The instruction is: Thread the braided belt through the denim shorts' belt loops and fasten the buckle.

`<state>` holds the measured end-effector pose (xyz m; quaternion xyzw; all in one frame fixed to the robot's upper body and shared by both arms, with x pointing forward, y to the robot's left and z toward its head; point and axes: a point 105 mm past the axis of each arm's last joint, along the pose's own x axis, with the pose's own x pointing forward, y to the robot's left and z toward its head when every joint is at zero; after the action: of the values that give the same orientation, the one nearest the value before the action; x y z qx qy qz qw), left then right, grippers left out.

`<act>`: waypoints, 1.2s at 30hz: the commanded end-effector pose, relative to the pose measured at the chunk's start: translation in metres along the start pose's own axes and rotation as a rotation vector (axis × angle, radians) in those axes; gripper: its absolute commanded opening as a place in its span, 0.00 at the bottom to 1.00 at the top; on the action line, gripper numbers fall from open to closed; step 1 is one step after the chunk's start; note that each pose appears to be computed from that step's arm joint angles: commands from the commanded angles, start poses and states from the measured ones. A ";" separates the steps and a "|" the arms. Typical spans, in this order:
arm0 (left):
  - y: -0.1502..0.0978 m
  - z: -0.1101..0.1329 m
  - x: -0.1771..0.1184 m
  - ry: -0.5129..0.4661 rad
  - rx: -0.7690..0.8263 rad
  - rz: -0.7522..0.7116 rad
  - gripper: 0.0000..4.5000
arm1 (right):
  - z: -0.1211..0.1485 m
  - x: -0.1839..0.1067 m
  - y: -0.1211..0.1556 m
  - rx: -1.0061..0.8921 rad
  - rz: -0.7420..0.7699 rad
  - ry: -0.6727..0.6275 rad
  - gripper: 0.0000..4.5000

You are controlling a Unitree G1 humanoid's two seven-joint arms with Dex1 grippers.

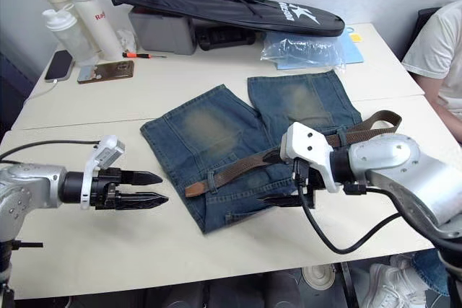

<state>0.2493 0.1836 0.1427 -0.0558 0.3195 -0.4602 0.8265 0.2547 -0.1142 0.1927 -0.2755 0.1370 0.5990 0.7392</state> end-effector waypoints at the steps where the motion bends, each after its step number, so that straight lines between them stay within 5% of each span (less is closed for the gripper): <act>1: -0.005 -0.002 0.010 -0.016 -0.068 0.038 1.00 | 0.005 -0.003 -0.006 -0.091 0.003 0.022 0.99; 14: -0.009 -0.011 0.052 0.039 -0.187 0.027 1.00 | 0.003 -0.003 -0.013 -0.070 -0.057 0.028 0.99; 26: -0.002 -0.001 0.043 -0.054 -0.452 -0.125 1.00 | 0.002 0.001 -0.010 -0.055 -0.085 0.027 0.99; 36: -0.001 -0.007 0.063 -0.026 -0.594 -0.133 1.00 | 0.003 0.002 -0.017 -0.069 -0.120 0.027 0.99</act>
<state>0.2705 0.1397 0.1114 -0.3170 0.4115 -0.4004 0.7549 0.2702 -0.1153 0.1858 -0.2987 0.1382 0.5599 0.7604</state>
